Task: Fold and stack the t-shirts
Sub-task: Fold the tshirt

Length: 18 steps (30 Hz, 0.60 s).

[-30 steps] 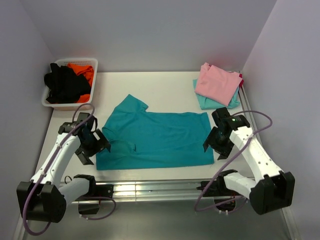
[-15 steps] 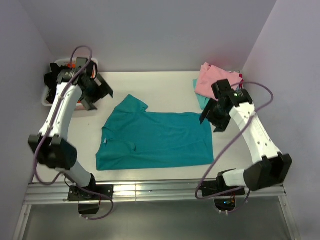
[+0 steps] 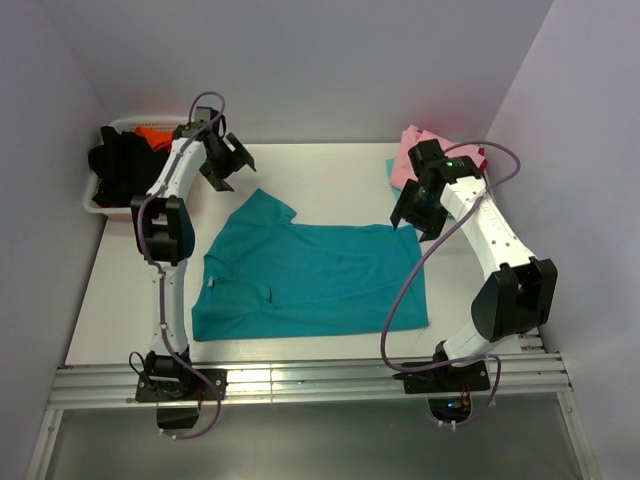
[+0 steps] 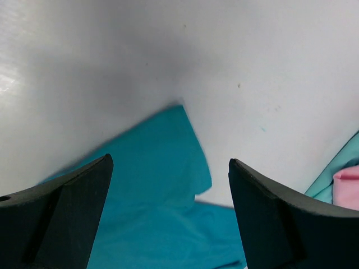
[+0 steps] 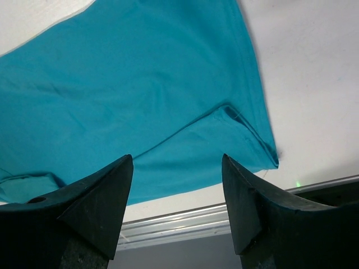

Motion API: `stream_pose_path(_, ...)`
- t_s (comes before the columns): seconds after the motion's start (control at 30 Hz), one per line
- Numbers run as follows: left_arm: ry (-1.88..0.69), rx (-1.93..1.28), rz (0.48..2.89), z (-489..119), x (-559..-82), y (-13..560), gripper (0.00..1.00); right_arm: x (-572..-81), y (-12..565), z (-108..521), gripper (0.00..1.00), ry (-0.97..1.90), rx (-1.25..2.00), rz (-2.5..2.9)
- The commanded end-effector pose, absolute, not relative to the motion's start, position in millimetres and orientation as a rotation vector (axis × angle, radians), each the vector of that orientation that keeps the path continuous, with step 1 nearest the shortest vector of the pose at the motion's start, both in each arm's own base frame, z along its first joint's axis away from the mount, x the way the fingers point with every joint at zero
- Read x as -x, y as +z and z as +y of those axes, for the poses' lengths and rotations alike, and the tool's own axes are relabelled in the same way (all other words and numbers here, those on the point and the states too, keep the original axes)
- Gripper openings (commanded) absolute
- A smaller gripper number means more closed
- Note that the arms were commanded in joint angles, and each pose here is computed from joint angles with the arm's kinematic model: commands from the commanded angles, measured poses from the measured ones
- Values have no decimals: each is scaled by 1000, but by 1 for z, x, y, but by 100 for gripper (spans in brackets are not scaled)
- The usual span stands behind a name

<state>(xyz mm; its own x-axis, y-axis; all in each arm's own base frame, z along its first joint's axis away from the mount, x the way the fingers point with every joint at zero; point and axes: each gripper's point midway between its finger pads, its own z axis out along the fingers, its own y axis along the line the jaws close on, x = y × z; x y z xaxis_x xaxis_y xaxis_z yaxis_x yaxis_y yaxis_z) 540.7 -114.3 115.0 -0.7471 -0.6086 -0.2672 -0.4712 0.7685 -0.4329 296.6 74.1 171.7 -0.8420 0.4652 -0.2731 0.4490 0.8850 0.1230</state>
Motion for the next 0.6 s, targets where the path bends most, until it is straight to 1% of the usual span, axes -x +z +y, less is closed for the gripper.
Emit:
stream_pose_path(0.0,-652,803,2459,-129,-575,125,90,-299,172,69,71,27,-692,2749)
stream_pose_path(0.07,-674,809,2461,-138,-585,107,91,-296,166,68,71,15,-705,2759)
stream_pose_path(0.27,-695,804,2542,-163,-585,54,90,-290,151,62,70,-61,-723,2799)
stream_pose_path(0.43,-702,776,2555,-170,-587,36,90,-293,145,62,70,-83,-734,2818)
stream_pose_path(0.57,-698,776,2581,-170,-581,28,88,-304,144,61,70,-111,-721,2830)
